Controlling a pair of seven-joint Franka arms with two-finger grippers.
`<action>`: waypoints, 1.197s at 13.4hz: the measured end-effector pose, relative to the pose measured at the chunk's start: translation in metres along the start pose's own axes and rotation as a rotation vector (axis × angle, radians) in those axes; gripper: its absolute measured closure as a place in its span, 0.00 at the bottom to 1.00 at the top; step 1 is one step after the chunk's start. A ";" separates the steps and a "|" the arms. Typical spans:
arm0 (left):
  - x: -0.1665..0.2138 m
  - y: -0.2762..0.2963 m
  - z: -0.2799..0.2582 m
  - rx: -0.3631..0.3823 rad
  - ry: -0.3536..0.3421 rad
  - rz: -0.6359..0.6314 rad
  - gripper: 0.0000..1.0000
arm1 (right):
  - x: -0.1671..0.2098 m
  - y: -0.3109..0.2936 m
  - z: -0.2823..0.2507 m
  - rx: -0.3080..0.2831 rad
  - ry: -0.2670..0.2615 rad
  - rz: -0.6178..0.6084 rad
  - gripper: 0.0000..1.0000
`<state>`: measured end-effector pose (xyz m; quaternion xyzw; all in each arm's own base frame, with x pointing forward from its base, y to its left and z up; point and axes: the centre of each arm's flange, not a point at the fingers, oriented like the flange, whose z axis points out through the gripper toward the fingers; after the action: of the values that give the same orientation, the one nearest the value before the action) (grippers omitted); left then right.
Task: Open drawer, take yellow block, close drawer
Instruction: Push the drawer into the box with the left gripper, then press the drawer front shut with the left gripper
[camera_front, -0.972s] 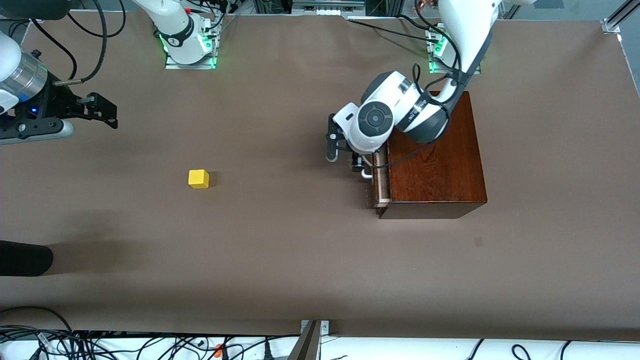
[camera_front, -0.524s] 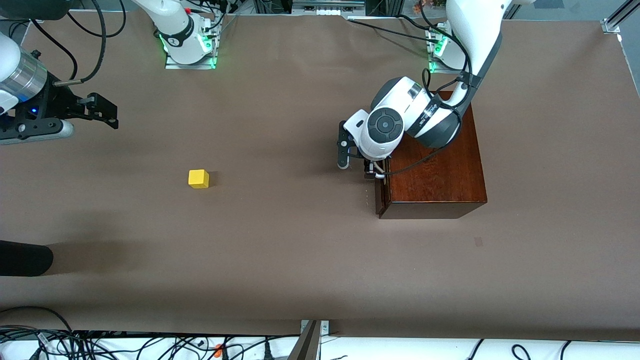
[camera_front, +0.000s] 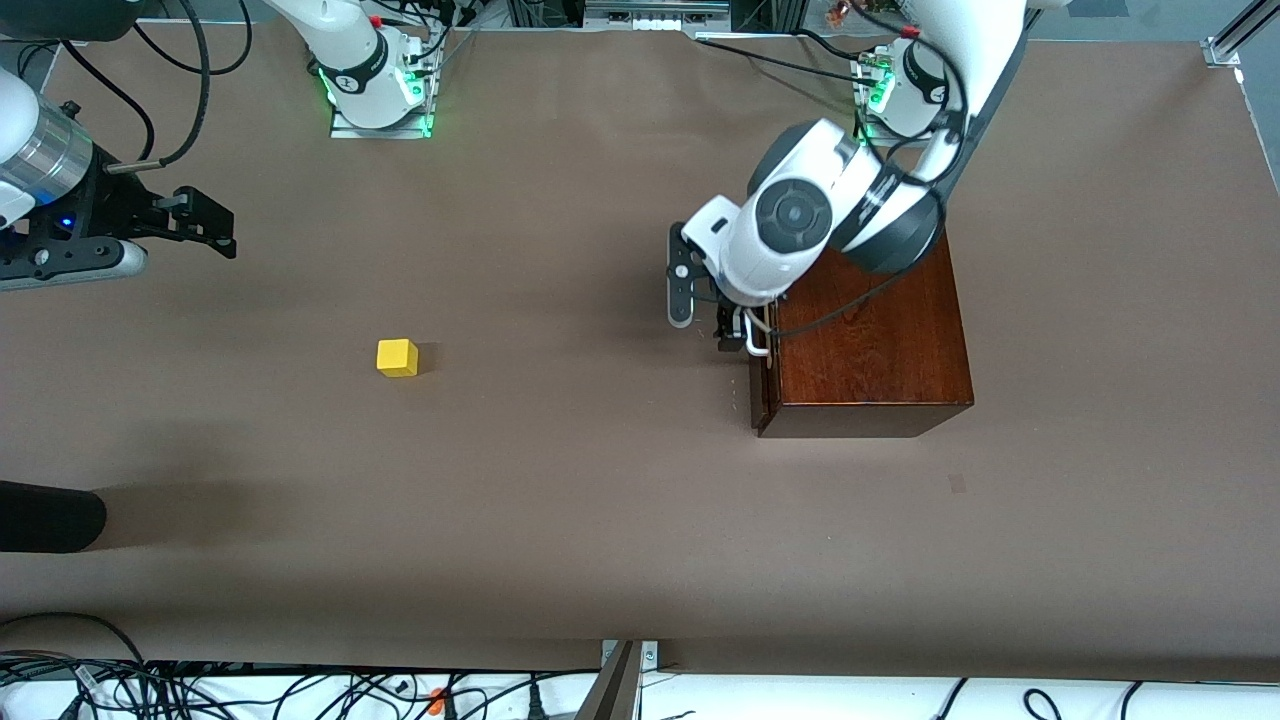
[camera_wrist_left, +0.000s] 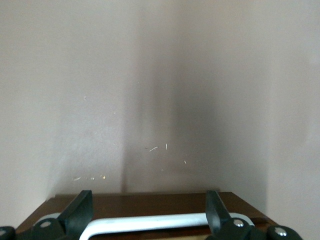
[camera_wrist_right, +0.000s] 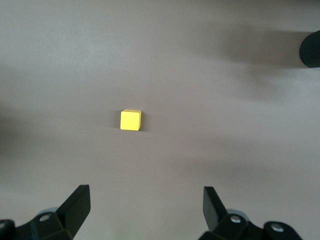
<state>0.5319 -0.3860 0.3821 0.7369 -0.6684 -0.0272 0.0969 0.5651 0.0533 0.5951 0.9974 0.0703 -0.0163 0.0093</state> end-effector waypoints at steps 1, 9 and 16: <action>-0.005 0.008 -0.016 -0.011 -0.017 -0.068 0.00 | 0.000 0.000 0.000 0.000 0.000 0.001 0.00; -0.114 -0.021 -0.135 0.032 -0.091 -0.864 0.00 | 0.000 0.001 0.000 0.001 0.000 0.001 0.00; -0.233 -0.053 -0.229 0.157 -0.022 -1.186 0.00 | 0.000 0.000 0.000 0.007 0.003 0.001 0.00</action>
<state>0.5986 -0.1264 0.5757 0.9890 -0.1439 -0.0347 0.0034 0.5656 0.0535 0.5956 0.9974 0.0695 -0.0152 0.0057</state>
